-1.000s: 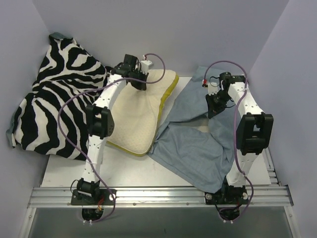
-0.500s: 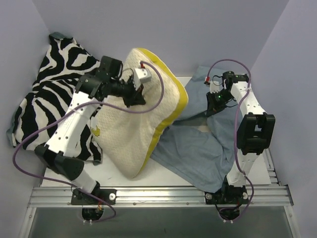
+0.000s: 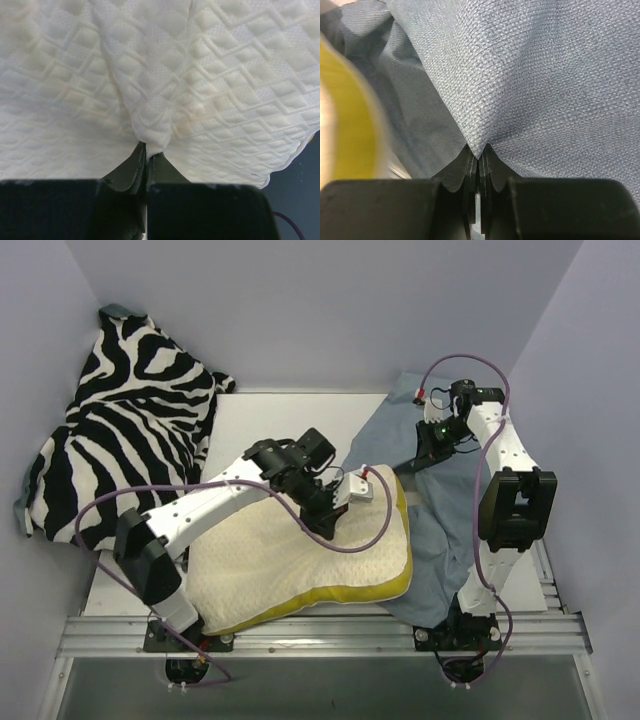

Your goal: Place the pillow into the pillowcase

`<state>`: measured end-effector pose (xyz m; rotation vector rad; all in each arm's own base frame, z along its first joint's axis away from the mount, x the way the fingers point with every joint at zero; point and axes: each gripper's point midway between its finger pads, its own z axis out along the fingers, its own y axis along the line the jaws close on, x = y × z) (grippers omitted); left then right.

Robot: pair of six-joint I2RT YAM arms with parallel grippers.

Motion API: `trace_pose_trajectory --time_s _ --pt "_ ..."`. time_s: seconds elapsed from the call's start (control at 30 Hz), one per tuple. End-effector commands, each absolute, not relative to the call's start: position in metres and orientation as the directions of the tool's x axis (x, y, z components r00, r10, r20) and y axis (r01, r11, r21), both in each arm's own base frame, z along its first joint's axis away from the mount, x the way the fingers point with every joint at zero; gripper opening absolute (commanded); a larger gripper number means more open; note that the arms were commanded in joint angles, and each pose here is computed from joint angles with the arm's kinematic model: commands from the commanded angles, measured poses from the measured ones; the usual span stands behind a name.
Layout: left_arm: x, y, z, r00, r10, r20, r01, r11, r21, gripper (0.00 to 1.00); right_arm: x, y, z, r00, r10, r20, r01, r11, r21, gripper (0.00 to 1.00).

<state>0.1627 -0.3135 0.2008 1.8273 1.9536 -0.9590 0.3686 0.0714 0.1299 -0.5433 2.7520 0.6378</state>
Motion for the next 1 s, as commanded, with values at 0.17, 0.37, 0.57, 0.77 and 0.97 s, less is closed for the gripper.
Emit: trace_pose_trajectory --time_s 0.17,0.37,0.57,0.77,0.97 --pt "0.182 -0.375 0.164 -0.124 0.796 -0.593 0.969 -0.03 -0.244 0.0 0.356 0.084 0.182 -0.873 -0.256 -0.414 -0.429 0.808 0.404 0.0" --pt "0.214 -0.405 0.165 -0.157 0.761 -0.63 0.979 0.034 -0.203 0.0 0.345 0.086 0.186 -0.867 -0.272 -0.417 -0.449 0.789 0.42 0.0" --pt "0.243 -0.437 0.176 -0.181 0.733 -0.656 0.98 0.081 -0.18 0.0 0.33 0.089 0.178 -0.876 -0.283 -0.391 -0.45 0.771 0.451 0.0" --pt "0.321 -0.428 0.178 -0.286 0.678 -0.677 0.941 0.333 -0.063 0.0 0.319 0.082 0.171 -0.874 -0.311 -0.373 -0.458 0.784 0.419 0.0" --pt "0.4 -0.383 0.135 -0.403 0.655 -0.64 0.792 0.599 0.115 0.0 0.327 0.057 0.163 -0.901 -0.264 -0.345 -0.394 0.832 0.391 0.0"
